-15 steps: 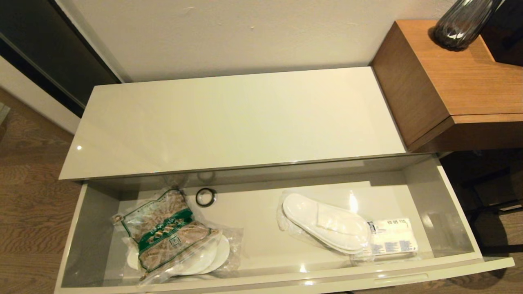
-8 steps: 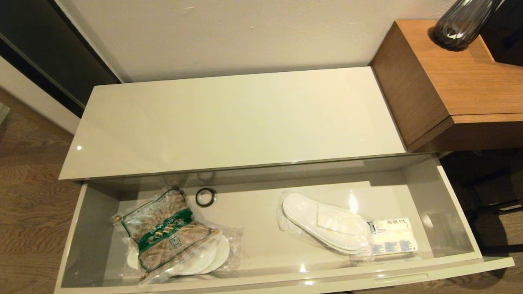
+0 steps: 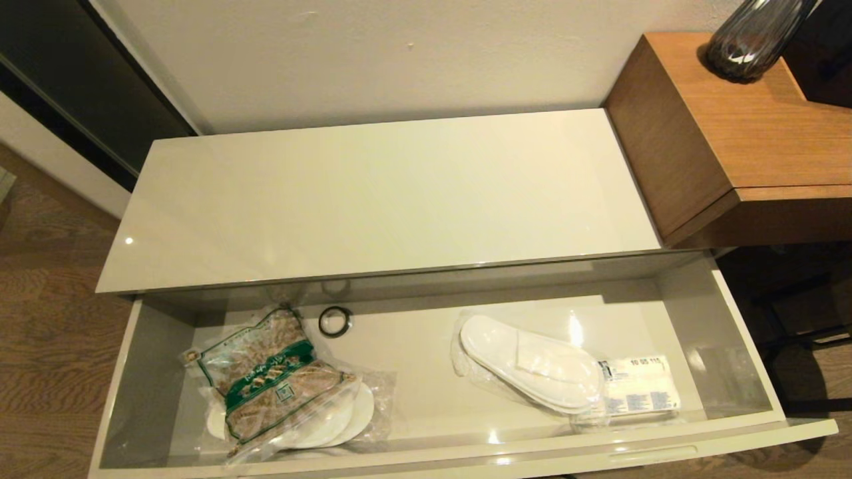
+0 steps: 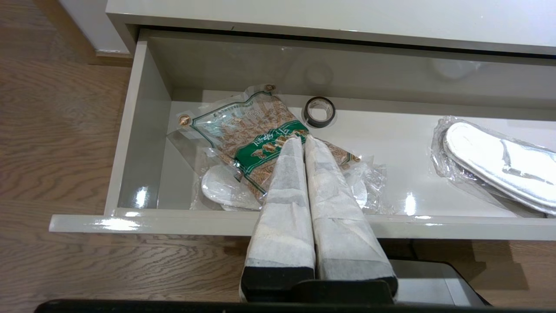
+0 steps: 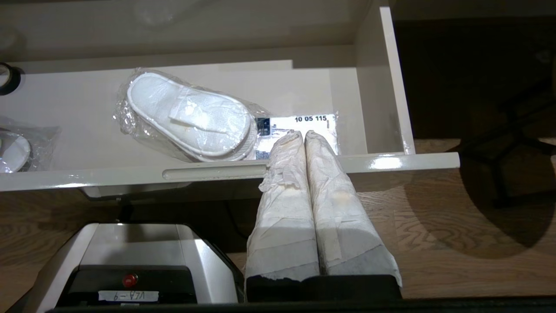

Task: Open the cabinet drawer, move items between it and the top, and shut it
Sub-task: Take out the disposable slippers from the drawer

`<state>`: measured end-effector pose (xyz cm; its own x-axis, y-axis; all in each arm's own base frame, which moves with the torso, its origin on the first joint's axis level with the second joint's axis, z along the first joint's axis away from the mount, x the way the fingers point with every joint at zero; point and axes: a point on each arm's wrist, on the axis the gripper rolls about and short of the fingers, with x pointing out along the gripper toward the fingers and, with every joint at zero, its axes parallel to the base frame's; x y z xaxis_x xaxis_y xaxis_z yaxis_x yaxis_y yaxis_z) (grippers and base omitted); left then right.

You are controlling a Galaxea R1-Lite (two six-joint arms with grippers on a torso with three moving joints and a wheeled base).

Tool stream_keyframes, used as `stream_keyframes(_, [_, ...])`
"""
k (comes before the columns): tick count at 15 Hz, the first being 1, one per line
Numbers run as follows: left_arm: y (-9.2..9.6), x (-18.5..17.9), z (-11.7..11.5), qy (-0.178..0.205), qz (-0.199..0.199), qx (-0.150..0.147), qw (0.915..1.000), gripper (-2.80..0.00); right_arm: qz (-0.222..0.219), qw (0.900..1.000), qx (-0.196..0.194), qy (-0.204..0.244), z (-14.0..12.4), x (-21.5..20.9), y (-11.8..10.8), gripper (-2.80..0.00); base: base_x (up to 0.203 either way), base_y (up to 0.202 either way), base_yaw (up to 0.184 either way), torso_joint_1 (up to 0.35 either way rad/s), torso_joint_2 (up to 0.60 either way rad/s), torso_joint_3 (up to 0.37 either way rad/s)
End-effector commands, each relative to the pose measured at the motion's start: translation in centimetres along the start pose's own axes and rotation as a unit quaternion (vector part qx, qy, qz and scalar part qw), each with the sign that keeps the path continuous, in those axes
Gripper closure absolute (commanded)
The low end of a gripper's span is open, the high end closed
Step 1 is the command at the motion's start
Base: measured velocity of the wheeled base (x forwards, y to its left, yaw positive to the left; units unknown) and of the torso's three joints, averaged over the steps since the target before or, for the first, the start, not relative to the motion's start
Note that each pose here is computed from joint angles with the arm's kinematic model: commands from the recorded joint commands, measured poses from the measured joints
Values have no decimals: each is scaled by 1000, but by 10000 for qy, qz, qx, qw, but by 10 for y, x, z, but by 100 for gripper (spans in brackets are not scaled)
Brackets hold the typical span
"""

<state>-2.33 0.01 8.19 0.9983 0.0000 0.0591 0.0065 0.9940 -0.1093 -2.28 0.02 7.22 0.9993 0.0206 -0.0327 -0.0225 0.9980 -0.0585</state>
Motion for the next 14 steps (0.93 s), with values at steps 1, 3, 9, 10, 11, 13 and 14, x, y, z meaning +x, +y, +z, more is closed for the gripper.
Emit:
stream_keyframes(1, [0,0,0,3,8,-4,10000,0,5,10000,-4,20,0,0,0,0,0,0,0,0,0,0])
stream_keyframes(3, [0,0,0,3,8,-4,10000,0,5,10000,-4,20,0,0,0,0,0,0,0,0,0,0])
stream_keyframes(9, [0,0,0,4,1,-4,10000,0,5,10000,-4,20,0,0,0,0,0,0,0,0,0,0])
stream_keyframes(10, [0,0,0,4,2,-4,10000,0,5,10000,-4,20,0,0,0,0,0,0,0,0,0,0])
stream_keyframes(11, [0,0,0,4,0,-4,10000,0,5,10000,-4,20,0,0,0,0,0,0,0,0,0,0])
stream_keyframes(13, [0,0,0,4,0,-4,10000,0,5,10000,-4,20,0,0,0,0,0,0,0,0,0,0])
stream_keyframes(14, [0,0,0,3,8,-4,10000,0,5,10000,-4,20,0,0,0,0,0,0,0,0,0,0])
